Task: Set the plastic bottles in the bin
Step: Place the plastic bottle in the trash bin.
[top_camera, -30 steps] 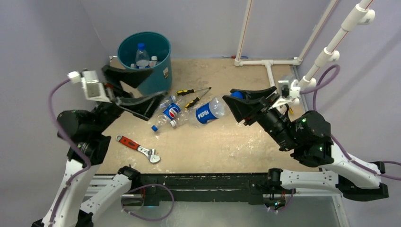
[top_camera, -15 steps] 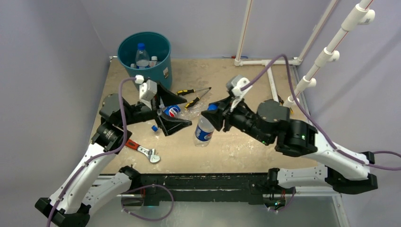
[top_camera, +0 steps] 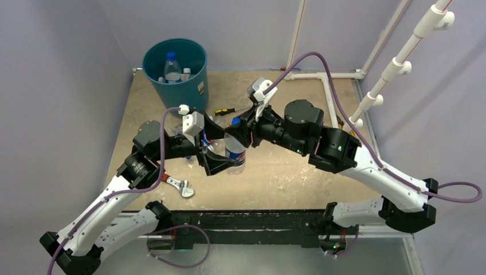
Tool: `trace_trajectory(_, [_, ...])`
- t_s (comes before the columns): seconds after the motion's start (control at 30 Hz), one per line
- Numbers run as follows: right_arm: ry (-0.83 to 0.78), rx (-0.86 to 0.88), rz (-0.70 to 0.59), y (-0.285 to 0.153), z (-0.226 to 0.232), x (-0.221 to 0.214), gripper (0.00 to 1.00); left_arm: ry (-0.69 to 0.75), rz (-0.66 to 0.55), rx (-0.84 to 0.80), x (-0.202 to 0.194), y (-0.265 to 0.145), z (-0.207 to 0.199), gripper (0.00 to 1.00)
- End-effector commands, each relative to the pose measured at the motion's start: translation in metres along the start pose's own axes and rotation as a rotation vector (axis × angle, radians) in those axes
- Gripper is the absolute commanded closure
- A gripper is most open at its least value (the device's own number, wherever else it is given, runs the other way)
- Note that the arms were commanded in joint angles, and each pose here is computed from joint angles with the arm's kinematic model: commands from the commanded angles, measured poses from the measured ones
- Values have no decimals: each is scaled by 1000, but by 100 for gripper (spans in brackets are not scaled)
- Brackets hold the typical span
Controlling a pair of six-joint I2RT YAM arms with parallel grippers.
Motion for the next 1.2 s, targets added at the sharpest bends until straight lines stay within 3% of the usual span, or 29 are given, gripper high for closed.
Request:
trace_trajectory(0.0, [17,119,-99,-8,9,30,100,32,-13,26,-1,1,3,7])
trace_trajectory(0.23, [33,207,-87,-23,17,29,100,93,-96,116,15,-5,6,1])
trace_trajectory(0.43, [48,257,-95,-30,22,32,100,64,-71,61,11,3,7,1])
trace_trajectory(0.83, [65,316,-139,-19,30,40,100,33,-78,-24,9,9,2,23])
trace_trajectory(1.03, [78,355,-149,-13,36,43,100,21,-81,-39,5,12,2,39])
trace_trajectory(1.1, [84,361,-148,-10,36,43,100,18,-84,-46,5,12,1,38])
trace_trajectory(1.17, [92,365,-148,-7,37,40,100,13,-89,-49,6,12,0,26])
Point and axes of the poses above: each gripper's point midway between its finger pads, its own y axis out along the fingers, its own z axis along the line the jaws close on, x = y × z, the point moved 7 cm from there along -y, back along the fingers, and after that the axes turned 4 degrees about y, right-handed, at the moved point
